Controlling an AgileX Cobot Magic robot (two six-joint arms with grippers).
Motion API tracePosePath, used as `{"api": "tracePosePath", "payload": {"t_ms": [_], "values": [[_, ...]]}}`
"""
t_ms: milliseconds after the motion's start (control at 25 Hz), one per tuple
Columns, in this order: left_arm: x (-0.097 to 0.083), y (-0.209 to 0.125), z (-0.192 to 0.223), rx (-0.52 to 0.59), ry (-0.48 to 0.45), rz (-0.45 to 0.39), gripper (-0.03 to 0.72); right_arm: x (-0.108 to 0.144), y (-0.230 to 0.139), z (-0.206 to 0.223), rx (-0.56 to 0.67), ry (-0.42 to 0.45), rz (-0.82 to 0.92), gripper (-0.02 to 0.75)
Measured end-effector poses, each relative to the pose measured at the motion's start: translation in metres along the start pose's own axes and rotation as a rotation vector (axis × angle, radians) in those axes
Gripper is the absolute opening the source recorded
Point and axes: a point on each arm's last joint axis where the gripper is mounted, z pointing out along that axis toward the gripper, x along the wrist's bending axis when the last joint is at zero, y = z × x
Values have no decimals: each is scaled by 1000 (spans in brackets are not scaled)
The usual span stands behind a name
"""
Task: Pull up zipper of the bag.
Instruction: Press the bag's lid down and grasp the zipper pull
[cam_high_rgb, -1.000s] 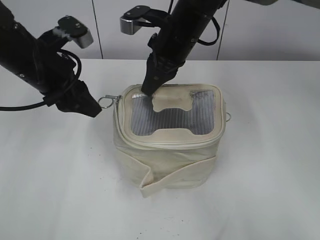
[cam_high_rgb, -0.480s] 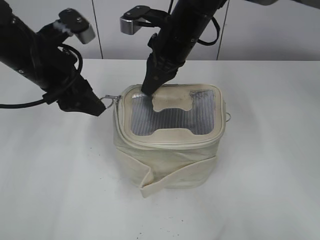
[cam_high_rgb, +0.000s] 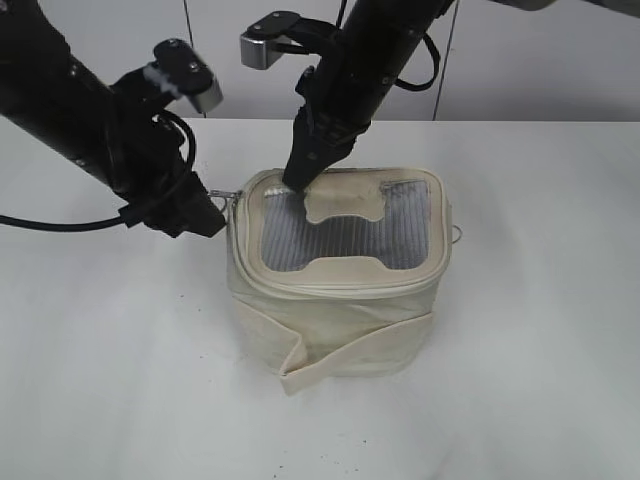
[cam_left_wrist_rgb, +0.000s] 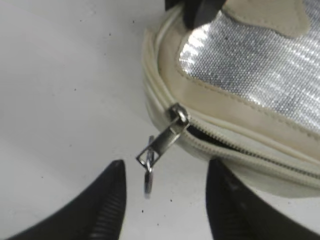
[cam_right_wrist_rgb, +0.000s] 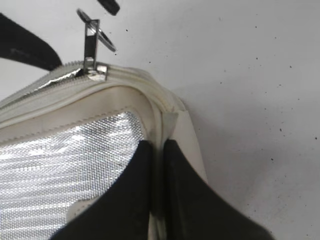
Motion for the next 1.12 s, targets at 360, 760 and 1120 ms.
{"api": "tracePosePath", "payload": {"t_ms": [360,760,1120], "values": [[-2,5,-13,-31,30,25,-3,0,0,0,1,-1,4,39],[-16,-2,-21,63,-94,-55,-3,-1,2,-4,7,-14,70,37],[-28,-7,-30,147,-192,-171,-3,-2,2,-5,25,-26,123,37]]}}
